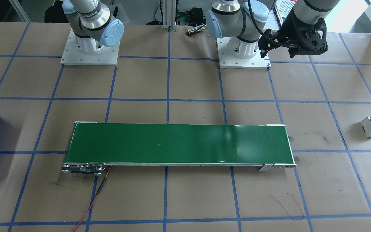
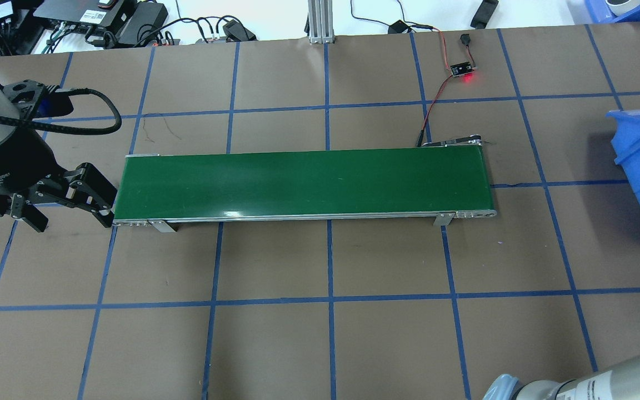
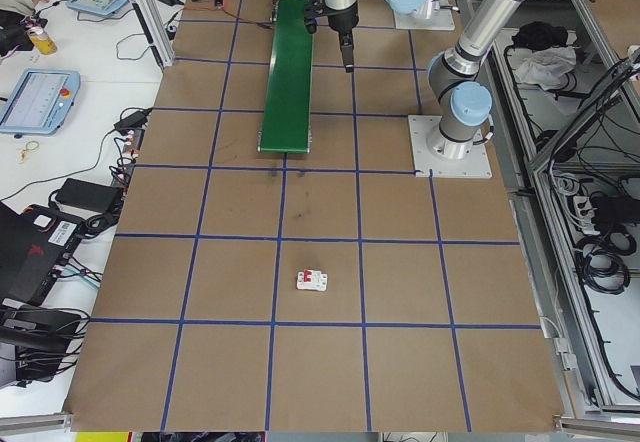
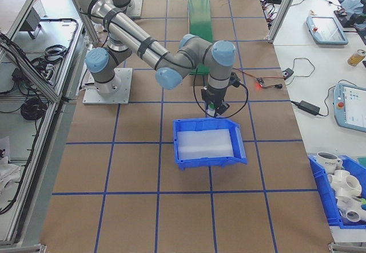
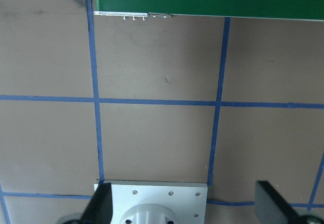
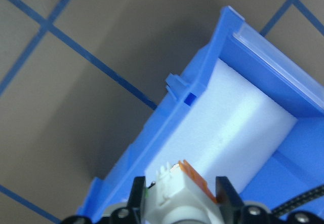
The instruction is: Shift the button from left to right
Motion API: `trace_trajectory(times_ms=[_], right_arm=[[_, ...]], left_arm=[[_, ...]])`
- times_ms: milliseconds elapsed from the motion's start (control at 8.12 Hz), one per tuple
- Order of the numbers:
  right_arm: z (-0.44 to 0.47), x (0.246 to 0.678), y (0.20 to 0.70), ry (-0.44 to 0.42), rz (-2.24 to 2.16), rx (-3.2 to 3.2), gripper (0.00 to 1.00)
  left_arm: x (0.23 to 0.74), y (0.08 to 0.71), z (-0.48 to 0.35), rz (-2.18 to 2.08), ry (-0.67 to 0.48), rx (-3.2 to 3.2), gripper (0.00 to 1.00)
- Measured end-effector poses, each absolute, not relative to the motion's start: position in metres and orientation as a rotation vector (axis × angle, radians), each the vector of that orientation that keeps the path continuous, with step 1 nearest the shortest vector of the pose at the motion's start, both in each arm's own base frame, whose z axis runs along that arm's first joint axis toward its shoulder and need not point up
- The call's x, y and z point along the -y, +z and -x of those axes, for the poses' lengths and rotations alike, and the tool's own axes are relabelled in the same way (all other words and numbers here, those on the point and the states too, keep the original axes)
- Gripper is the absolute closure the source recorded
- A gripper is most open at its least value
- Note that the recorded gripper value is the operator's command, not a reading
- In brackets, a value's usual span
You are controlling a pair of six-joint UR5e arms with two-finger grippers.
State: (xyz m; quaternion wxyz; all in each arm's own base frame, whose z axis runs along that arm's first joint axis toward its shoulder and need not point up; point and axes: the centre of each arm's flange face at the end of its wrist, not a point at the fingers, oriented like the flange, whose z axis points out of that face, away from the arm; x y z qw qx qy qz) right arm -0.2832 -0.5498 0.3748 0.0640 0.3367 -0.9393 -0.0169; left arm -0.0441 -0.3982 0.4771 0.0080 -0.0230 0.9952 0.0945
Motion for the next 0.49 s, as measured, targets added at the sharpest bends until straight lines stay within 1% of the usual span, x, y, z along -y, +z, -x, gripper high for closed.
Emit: trace_trajectory(times_ms=[123,246,493], right_arm=[[0.32,0.545,0.357,-0.043,-1.097,2.795,0.72],[0.347,0.545,0.33,-0.03,-1.17,2.769,0.72],[0.371,0.55,0.268,-0.054,-1.283,2.758,0.58]], left_arm=[[0.398,0.478,0.044,0.072,0.292,-3.11,0.0],[0.397,0.479,0.044,0.072,0.288,-3.11,0.0],[0.396,0.48,0.045,0.073,0.282,-3.116,0.0]])
